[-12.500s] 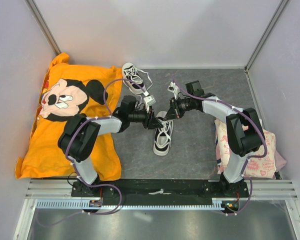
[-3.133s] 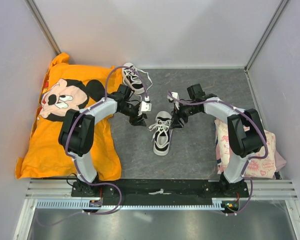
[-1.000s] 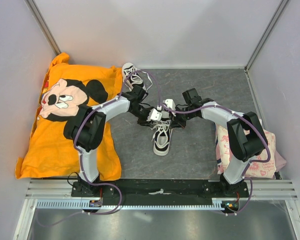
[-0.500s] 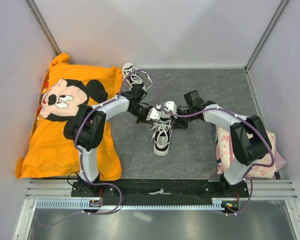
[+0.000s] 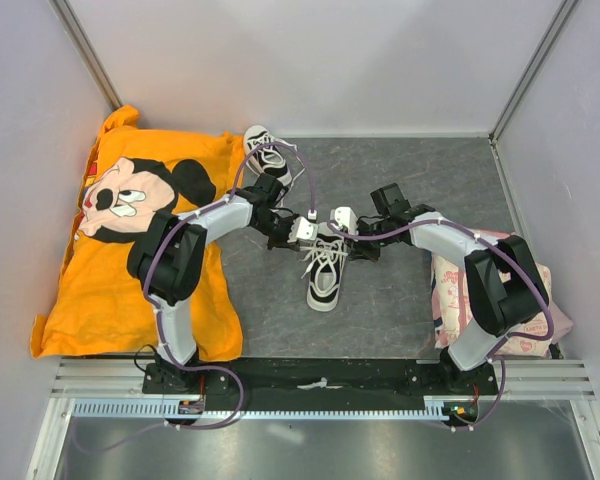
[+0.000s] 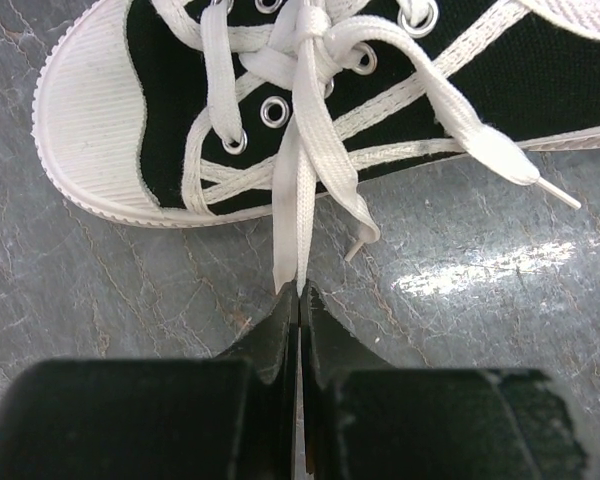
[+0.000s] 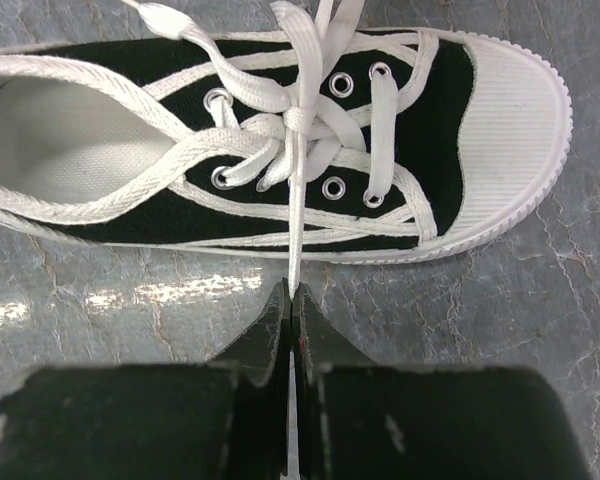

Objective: Tie the shoes

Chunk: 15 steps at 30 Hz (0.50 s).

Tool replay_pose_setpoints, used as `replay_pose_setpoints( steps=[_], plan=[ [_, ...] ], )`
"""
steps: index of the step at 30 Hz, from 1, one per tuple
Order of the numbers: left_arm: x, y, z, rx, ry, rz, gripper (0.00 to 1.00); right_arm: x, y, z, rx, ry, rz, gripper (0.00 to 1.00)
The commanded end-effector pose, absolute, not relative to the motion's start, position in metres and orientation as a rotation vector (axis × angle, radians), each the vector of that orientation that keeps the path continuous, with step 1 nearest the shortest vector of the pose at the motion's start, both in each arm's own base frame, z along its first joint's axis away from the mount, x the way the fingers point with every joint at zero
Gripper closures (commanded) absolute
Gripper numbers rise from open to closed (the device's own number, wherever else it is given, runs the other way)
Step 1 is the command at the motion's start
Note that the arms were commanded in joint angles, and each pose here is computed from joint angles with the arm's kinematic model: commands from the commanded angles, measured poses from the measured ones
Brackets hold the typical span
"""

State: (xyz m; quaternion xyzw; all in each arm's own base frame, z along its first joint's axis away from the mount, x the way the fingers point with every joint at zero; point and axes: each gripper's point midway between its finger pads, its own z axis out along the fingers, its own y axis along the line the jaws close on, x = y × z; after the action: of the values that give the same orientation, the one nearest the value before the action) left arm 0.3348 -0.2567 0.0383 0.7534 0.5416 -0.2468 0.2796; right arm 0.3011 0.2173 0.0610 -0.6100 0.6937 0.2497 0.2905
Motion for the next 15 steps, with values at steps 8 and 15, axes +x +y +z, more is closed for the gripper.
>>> replay_pose_setpoints(
  steps=[8,15],
  plan=[
    [0.3470,-0.2517,0.0519,1.995,1.454,-0.573,0.99,0.2968,0.1941,0.0558,-1.668,1.901,0.593,1.00],
    [0.3486,-0.2500,0.0531,1.998,1.445,-0.570,0.98,0.2991,0.1941,0.0562,-1.673,1.897,0.594,1.00]
  ],
)
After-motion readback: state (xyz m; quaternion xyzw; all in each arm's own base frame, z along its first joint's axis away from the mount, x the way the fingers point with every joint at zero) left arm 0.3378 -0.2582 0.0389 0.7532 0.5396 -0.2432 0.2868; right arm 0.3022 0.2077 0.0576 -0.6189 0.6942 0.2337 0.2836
